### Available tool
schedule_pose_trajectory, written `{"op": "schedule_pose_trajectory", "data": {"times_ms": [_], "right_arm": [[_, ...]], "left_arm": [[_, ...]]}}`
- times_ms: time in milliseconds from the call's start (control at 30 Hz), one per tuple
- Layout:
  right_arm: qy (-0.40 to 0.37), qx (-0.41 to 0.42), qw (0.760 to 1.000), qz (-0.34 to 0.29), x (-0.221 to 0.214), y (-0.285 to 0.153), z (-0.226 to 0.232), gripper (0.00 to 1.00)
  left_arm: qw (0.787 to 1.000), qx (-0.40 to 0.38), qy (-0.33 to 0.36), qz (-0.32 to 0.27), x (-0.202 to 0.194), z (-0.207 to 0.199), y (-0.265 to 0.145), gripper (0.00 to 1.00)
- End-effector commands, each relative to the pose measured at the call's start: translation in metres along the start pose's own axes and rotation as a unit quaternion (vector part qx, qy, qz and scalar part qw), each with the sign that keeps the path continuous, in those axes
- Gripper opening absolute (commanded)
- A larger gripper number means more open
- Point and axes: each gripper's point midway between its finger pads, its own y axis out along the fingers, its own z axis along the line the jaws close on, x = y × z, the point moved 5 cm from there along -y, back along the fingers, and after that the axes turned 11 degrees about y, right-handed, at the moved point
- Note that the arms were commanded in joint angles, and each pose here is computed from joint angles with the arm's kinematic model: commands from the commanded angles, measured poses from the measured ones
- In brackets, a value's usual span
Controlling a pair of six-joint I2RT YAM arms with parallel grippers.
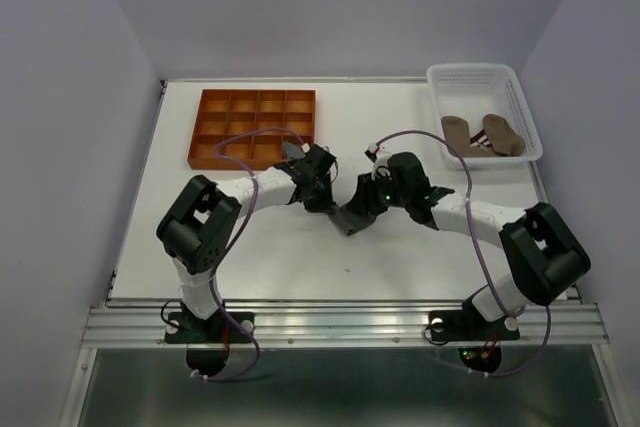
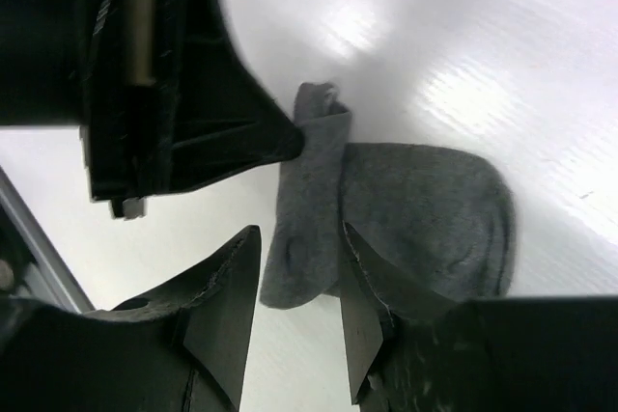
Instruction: Roll the socks
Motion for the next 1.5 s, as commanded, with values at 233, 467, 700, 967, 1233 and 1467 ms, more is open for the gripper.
{"op": "schedule_pose_trajectory", "data": {"times_ms": [233,467,700,967,1233,1467], "right_arm": [[-0.172,-0.012,0.985,-0.008,-0.013,0.003,0.046,0.42],[-0.174,-0.006,0.985,0.018,-0.029,0.017,0.046,0.41],[-0.184,-0.002,0.983,0.015,-0.029,0.021,0.052,0.41],[-0.197,0.010,0.980,0.020,-0.035,0.023,0.061,0.40],[-0.192,-0.025,0.981,0.014,-0.034,0.029,0.050,0.40],[-0.175,-0.069,0.982,0.021,-0.039,0.034,0.034,0.38]], "left_arm": [[1.000,-0.002,0.008,-0.012,0.009,-0.012,-0.006,0.09],[1.000,-0.003,0.007,-0.010,0.008,-0.013,-0.005,0.09],[1.000,0.000,0.010,-0.009,0.010,-0.013,-0.005,0.09],[1.000,0.000,0.010,-0.008,0.011,-0.014,-0.005,0.09],[1.000,0.000,0.012,-0.009,0.012,-0.014,-0.006,0.09],[1.000,0.001,0.016,-0.008,0.013,-0.015,-0.007,0.09]]}}
